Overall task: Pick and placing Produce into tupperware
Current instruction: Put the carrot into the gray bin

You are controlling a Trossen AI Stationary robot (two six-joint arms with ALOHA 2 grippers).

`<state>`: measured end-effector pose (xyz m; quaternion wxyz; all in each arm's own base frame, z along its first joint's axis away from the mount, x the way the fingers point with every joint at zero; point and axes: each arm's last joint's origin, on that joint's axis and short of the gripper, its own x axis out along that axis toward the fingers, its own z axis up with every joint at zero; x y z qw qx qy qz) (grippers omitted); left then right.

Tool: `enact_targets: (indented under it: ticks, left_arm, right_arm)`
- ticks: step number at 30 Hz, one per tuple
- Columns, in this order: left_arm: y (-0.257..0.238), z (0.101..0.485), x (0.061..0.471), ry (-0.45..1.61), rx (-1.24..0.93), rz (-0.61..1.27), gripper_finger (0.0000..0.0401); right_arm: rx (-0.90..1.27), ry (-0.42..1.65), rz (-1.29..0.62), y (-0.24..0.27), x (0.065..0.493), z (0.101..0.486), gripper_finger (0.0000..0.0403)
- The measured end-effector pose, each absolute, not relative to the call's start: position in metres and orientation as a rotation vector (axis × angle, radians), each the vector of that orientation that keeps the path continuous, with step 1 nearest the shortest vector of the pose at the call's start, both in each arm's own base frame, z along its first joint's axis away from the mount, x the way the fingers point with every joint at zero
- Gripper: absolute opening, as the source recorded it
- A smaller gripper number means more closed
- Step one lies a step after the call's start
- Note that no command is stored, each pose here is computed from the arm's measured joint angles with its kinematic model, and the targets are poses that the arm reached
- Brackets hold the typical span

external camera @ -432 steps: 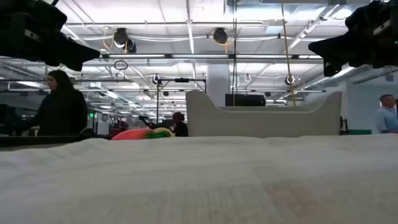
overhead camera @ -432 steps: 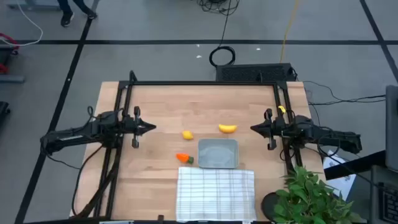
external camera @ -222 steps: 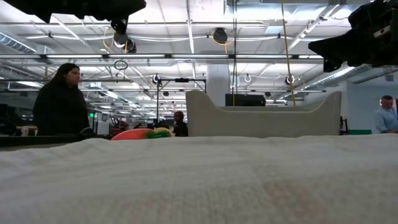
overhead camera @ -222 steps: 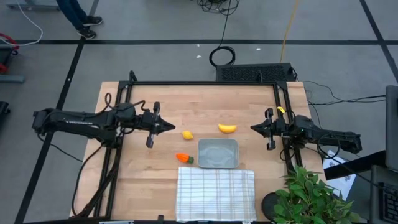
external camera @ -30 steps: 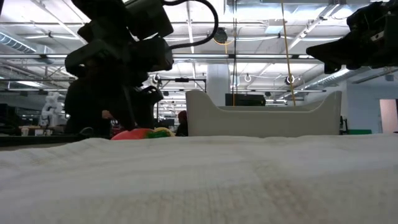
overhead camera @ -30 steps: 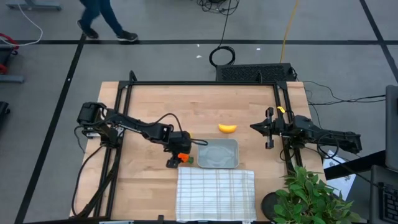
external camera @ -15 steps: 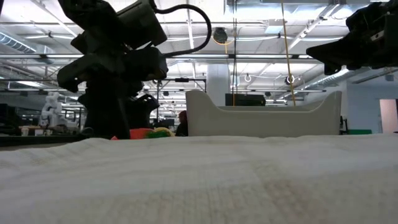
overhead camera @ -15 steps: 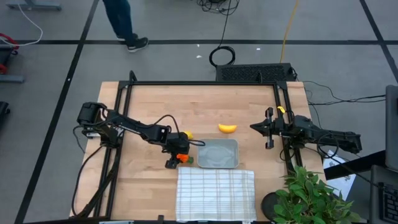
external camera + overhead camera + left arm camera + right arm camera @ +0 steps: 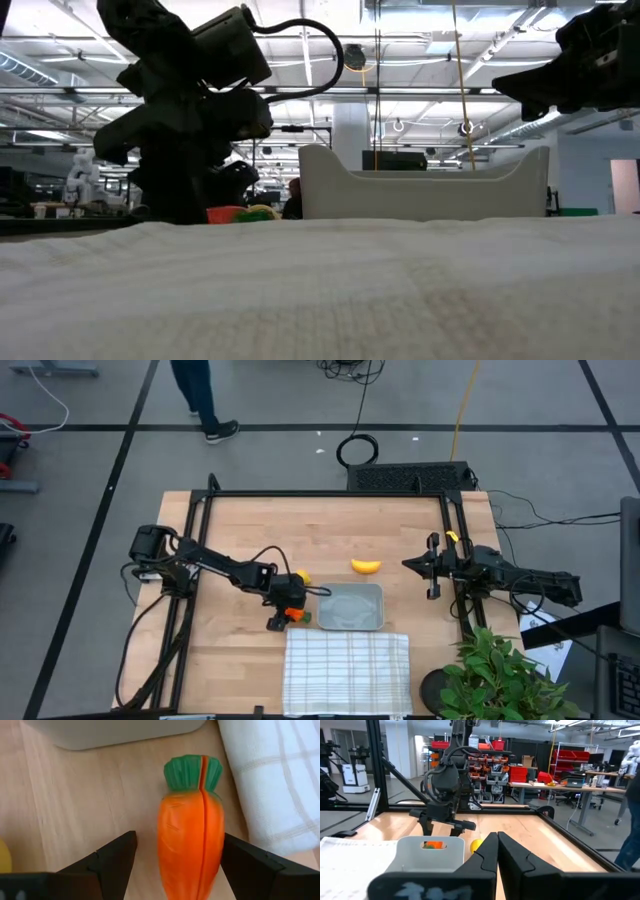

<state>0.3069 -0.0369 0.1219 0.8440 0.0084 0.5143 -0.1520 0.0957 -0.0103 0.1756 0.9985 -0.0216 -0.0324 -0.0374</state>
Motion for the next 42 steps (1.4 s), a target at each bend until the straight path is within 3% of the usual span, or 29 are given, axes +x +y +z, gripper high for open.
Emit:
enact_targets:
  ticks: [10,19,23,42]
  left_arm:
    - [-0.037,0.13,0.305,1.057,0.017,-0.324,0.027]
    - [-0.037,0.14,0.307,1.074,0.026,-0.334,0.0156]
    - [-0.037,0.143,0.308,1.093,0.027,-0.334,0.0126]
    - [-0.038,0.19,0.327,1.147,0.117,-0.349,0.0136]
  right_arm:
    - [-0.043,-0.063,-0.075,-0.01,0.096,0.176,0.0]
    - [-0.043,-0.063,-0.075,-0.01,0.096,0.176,0.0]
    - [-0.043,-0.063,-0.075,-0.01,0.096,0.176,0.0]
    - [-0.043,-0.063,-0.075,-0.01,0.096,0.176,0.0]
